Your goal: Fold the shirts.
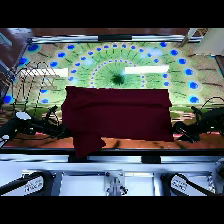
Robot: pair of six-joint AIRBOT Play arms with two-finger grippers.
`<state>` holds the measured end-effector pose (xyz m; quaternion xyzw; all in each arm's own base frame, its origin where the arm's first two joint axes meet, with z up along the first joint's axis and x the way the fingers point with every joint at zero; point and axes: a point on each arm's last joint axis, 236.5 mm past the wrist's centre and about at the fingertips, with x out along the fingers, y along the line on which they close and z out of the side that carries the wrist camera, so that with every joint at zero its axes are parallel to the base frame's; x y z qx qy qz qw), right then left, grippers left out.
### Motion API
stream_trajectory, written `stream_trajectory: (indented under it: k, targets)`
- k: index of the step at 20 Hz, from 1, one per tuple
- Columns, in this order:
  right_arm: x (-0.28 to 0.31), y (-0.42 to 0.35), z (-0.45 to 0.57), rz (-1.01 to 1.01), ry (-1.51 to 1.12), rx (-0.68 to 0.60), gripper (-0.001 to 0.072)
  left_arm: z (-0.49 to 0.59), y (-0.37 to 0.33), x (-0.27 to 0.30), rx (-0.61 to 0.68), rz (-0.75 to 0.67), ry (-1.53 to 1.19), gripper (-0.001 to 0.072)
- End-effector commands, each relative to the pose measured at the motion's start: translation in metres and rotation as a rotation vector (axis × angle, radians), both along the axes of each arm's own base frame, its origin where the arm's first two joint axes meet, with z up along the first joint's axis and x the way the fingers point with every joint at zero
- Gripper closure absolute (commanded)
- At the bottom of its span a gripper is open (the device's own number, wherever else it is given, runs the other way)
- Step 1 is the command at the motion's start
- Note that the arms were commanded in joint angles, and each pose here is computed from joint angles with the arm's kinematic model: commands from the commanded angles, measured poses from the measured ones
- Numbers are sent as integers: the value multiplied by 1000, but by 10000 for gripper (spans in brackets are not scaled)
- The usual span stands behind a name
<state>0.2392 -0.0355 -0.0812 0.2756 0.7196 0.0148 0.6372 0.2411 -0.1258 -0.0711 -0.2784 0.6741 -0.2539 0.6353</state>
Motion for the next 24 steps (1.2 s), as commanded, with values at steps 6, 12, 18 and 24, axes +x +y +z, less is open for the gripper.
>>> stream_trajectory:
  k: [6, 12, 18, 24]
  targets:
    - [-1, -1, -26, -14, 37, 5, 73, 6, -2, -3, -17, -24, 6, 677]
    - [3, 3, -32, -2, 25, 33, 264, 8, -2, 0, -15, -24, -4, 677]
    - [9, 11, -26, 63, -32, 77, 634, 25, 2, 25, -3, -39, -95, 677]
    - [86, 4, 0, 123, -295, -20, 635, 74, 22, 92, 57, -43, -348, 680]
